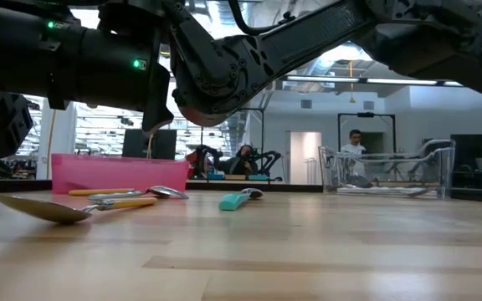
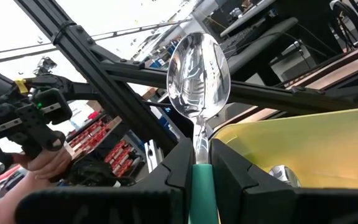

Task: Sort silverware by color (type)
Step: Put the light blue spoon into the yellow bin

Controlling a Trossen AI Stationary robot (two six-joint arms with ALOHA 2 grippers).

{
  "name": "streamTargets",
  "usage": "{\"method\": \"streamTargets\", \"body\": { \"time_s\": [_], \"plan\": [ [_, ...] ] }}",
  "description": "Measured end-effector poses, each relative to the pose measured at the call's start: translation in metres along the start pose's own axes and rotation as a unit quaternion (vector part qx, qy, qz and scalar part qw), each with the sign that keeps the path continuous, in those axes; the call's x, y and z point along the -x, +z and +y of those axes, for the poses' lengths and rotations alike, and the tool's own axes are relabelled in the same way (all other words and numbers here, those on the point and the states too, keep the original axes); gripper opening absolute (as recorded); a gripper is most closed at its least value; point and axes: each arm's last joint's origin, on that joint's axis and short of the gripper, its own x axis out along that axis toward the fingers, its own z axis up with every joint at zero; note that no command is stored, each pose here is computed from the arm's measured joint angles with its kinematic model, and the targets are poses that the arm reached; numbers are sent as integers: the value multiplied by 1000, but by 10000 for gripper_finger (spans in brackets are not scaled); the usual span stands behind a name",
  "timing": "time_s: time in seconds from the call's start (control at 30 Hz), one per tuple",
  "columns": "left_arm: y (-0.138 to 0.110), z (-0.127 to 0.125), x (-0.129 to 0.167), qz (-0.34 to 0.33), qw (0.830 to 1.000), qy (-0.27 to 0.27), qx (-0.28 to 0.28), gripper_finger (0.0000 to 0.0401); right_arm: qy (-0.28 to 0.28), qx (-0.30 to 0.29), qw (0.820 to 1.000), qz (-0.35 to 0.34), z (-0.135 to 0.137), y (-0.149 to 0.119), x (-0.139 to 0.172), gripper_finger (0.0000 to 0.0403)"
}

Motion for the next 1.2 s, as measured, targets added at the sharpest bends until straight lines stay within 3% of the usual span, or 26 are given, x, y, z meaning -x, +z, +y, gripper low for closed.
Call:
{"method": "streamTargets", "body": {
  "time_s": [1.2],
  "plan": [
    [0,0,0,0,1000,0,0,205,5,1,1000,4,0,0,0,68]
  ]
}}
